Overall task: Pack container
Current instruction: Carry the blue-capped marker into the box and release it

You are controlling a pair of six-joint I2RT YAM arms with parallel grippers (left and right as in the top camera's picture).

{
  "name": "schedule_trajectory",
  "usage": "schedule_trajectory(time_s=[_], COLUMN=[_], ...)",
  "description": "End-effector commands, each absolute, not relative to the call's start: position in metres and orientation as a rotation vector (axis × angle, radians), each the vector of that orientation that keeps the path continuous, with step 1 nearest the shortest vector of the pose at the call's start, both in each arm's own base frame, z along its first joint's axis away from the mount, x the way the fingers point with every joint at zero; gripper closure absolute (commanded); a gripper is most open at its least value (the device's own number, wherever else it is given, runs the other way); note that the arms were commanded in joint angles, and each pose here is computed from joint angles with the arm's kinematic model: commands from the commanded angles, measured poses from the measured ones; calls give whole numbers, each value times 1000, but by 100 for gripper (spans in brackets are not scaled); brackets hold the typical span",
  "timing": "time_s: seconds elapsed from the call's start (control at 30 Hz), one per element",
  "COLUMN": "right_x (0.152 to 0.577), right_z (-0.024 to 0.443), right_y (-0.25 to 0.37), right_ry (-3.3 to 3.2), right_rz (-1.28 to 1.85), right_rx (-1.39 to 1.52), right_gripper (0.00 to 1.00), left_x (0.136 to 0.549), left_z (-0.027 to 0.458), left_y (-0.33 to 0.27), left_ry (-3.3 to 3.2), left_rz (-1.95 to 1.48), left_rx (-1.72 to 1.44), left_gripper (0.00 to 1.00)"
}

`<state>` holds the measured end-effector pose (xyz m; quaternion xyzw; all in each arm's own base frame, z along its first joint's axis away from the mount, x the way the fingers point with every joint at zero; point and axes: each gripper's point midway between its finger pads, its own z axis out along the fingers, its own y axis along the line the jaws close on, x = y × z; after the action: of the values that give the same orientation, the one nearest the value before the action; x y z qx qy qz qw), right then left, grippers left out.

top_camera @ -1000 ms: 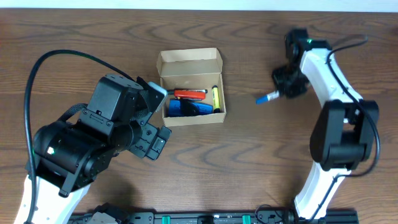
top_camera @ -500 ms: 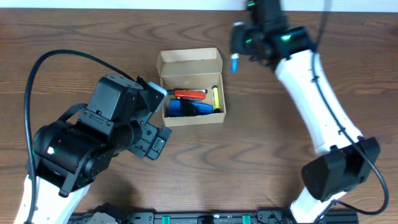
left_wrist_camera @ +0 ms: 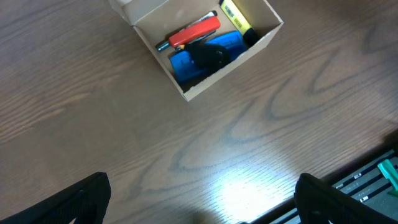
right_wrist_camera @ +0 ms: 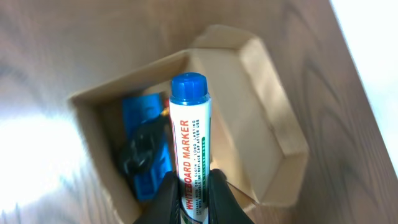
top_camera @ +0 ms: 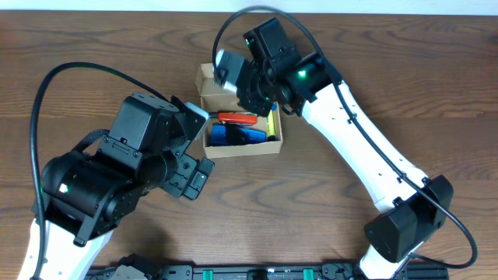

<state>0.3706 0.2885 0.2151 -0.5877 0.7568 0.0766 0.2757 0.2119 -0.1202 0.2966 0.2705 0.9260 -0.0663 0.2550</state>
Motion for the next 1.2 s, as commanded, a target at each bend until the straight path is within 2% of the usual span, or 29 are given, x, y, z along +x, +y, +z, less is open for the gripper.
schedule_trajectory(time_s=[0.0, 0.43, 0.63, 0.83, 0.87, 0.93, 1.07, 1.17], right_x=[358, 365, 364, 360, 360, 363, 366, 369], right_z=[210, 125, 103, 101, 102, 103, 119, 148], right_y=[300, 316, 319, 325, 326, 327, 328, 328], right_ry=[1834, 1872, 1890, 1875, 1876, 1913, 1980, 1994], right_rz=[260, 363, 399, 462, 464, 470, 478, 476], right_rx=[-1813, -1974, -2009, -2005, -2000, -1956, -1852, -1762], right_gripper=[99, 99, 99, 98, 91, 67, 63, 58], left_x=[212, 212, 212, 212, 212, 212, 212, 212], left_z=[295, 295, 295, 295, 295, 295, 295, 295], left_y=[-120, -120, -120, -120, -120, -120, -120, -120], left_ry=[2528, 2528, 2528, 2528, 2528, 2528, 2528, 2528], left_rz=[-187, -187, -186, -187, -187, -187, -186, -187], left_rx=[716, 716, 717, 717, 716, 716, 717, 716], left_gripper=[5, 5, 5, 5, 5, 5, 5, 5])
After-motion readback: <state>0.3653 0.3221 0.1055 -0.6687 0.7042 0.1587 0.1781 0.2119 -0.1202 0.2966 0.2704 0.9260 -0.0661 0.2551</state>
